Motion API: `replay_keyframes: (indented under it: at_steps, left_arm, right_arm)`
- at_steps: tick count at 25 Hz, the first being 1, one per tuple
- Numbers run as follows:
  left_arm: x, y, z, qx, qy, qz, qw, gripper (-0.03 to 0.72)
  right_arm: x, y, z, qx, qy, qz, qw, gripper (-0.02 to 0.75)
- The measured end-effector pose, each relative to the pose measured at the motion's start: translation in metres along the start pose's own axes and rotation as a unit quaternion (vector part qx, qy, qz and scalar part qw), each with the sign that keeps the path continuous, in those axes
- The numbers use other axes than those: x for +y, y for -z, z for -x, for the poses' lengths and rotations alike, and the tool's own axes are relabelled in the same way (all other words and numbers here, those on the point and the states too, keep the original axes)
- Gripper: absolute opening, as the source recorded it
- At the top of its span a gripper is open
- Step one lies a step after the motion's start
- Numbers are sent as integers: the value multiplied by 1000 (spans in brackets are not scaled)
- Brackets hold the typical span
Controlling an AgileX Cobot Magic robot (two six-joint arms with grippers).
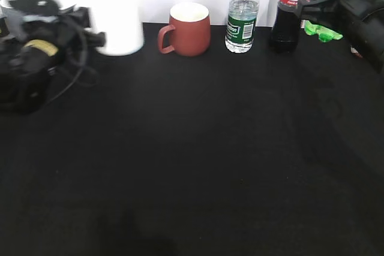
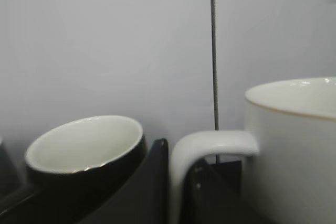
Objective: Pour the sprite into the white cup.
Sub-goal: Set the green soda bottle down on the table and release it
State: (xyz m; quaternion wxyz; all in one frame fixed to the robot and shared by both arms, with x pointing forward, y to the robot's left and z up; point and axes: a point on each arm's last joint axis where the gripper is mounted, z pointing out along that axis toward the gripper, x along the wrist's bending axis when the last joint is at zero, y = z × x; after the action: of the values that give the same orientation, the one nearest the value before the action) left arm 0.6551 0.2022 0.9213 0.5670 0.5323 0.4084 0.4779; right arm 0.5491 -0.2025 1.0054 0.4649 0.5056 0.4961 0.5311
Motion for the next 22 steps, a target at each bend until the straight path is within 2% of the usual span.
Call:
replay_keyframes:
  at_steps: [6, 10, 13, 14, 16, 17, 22]
  left_arm:
    - [-36, -50, 4, -8, -2, -35, 999, 37]
    - [-42, -74, 2, -4, 1, -28, 1000, 36]
    - [-43, -76, 1, -4, 2, -31, 999, 42]
    - [-44, -76, 1, -4, 2, -34, 999, 74]
    - [-47, -72, 1, -3, 4, -42, 999, 204]
    - [-48, -68, 1, -4, 4, -47, 999, 236]
    - [-39, -24, 0, -4, 3, -58, 998, 257]
  right_arm:
    - [0, 0, 0, -1, 0, 1, 1000, 393]
    - [0, 0, 0, -1, 0, 1, 1000, 393]
    - [0, 0, 0, -2, -1, 0, 1000, 393]
    - [0, 0, 0, -2, -1, 0, 1000, 393]
    - [0, 0, 0, -2, -1, 0, 1000, 393]
    - [0, 0, 0, -2, 0, 1, 1000, 389]
    - [0, 0, 0, -2, 0, 1, 1000, 387]
